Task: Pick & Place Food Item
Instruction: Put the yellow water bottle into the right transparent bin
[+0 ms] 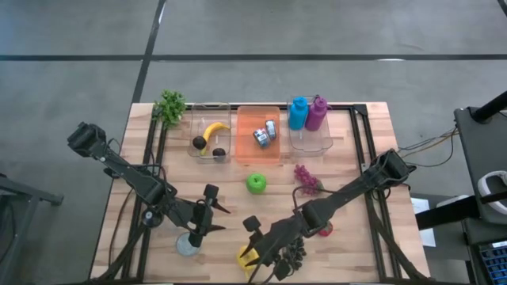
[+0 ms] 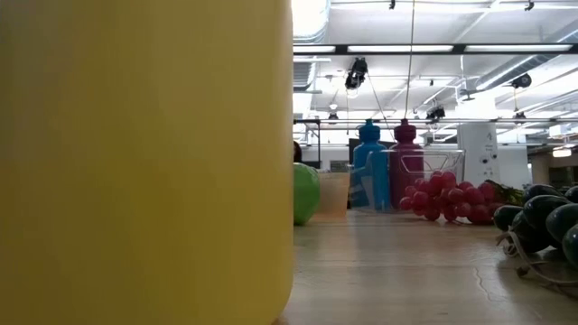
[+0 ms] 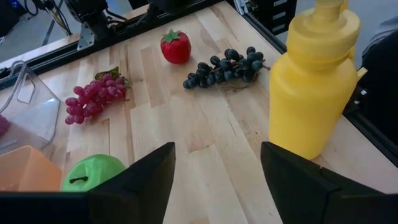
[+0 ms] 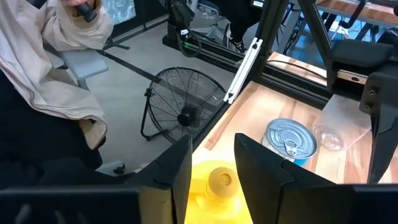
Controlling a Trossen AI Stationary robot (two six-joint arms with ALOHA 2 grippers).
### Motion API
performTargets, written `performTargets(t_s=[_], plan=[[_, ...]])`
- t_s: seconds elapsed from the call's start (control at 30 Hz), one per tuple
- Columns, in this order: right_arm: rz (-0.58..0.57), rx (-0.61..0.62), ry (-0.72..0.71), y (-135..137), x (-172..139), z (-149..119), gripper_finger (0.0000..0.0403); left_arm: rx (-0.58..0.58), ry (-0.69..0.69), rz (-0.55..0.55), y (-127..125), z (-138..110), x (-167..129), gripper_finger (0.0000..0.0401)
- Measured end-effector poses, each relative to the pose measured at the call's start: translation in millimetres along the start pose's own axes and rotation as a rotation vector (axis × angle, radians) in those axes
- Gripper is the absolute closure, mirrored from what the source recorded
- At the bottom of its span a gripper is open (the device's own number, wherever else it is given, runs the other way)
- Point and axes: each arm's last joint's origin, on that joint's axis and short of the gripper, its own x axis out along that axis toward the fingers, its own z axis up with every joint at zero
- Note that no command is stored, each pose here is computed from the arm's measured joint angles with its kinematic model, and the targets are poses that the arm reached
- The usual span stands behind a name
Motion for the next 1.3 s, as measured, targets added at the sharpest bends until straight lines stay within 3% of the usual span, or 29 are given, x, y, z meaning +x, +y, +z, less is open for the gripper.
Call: performTargets(t_s=[0.37,0.9,1.3], plan=[[-0.014,0.014,0.053,-7,4,-9,0.0265,0.0,0.0,0.0,0,0,0,0.0169],[-0.008,0.013,0.07,-7,4,-11,0.0344,0.0,0.0,0.0,0,0,0,0.016],[-0.009,0.011,0.069,-7,3,-10,0.0338,0.001,0.0,0.0,0,0,0,0.0164]])
